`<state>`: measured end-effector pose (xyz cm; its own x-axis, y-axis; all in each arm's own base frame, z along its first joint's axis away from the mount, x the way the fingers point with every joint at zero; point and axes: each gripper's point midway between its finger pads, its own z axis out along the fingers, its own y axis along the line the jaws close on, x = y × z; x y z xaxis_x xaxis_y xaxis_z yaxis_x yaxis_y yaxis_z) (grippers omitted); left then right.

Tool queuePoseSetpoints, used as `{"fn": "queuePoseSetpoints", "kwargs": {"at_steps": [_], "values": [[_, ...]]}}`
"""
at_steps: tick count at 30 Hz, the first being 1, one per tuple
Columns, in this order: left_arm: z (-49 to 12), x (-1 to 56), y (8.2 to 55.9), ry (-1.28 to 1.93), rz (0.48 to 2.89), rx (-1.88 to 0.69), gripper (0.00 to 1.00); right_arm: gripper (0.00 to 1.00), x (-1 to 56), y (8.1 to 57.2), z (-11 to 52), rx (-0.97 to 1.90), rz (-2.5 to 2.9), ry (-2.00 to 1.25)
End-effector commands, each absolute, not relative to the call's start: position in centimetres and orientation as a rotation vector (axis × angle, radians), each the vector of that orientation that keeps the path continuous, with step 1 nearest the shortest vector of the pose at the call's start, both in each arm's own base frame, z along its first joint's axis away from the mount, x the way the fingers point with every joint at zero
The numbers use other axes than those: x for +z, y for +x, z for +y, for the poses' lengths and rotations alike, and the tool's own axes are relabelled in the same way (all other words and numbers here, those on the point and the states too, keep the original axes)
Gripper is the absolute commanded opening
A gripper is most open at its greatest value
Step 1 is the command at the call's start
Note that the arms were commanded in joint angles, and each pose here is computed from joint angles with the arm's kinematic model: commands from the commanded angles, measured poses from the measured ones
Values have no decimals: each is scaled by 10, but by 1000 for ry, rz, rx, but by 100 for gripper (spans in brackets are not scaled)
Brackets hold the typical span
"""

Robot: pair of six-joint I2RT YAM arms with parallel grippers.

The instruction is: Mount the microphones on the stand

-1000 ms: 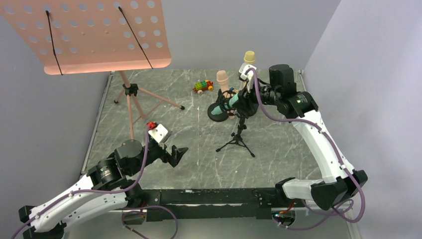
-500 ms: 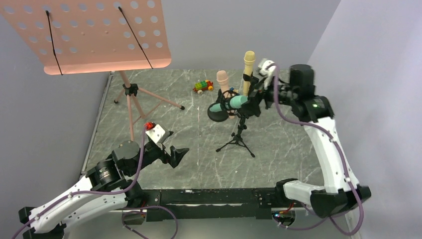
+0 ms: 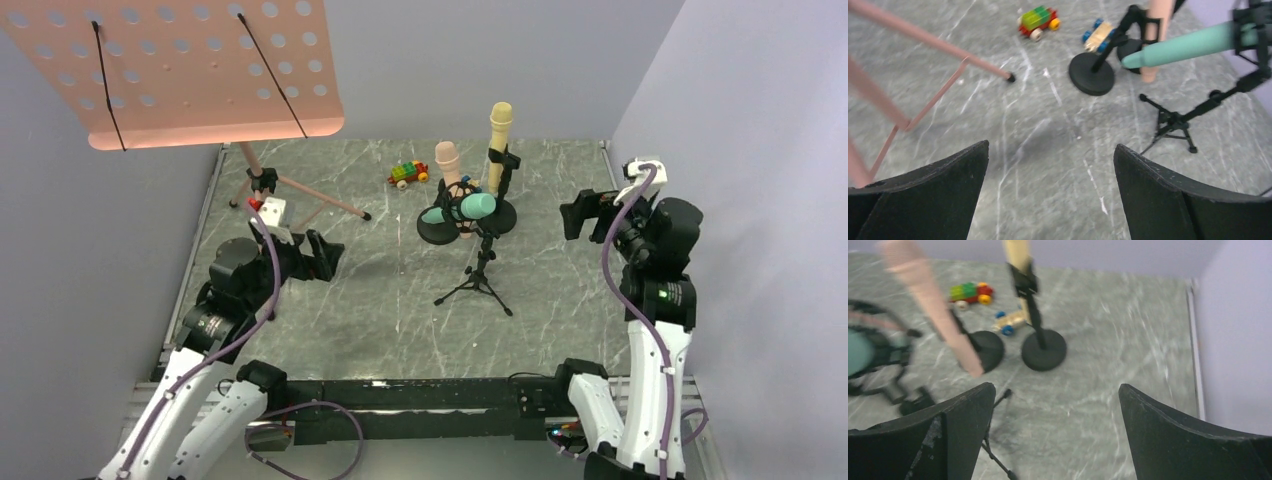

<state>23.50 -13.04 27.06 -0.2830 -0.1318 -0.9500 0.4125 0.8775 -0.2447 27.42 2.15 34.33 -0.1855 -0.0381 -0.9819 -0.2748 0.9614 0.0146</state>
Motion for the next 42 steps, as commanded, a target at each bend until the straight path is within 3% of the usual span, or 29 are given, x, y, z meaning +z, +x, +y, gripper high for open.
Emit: {"fn": "queuePoseSetpoints", "kwargs": {"at_steps": [1, 7, 42], "values": [[-108, 283, 227, 128, 1792, -522, 99, 100, 331, 280, -42, 30, 1732, 270], [-79, 295, 201, 130, 1757, -391, 99, 100, 332, 267, -72, -108, 1728, 466], [-91, 311, 174, 198, 1683, -507, 99, 100, 331, 246, -65, -138, 1713, 367]]}}
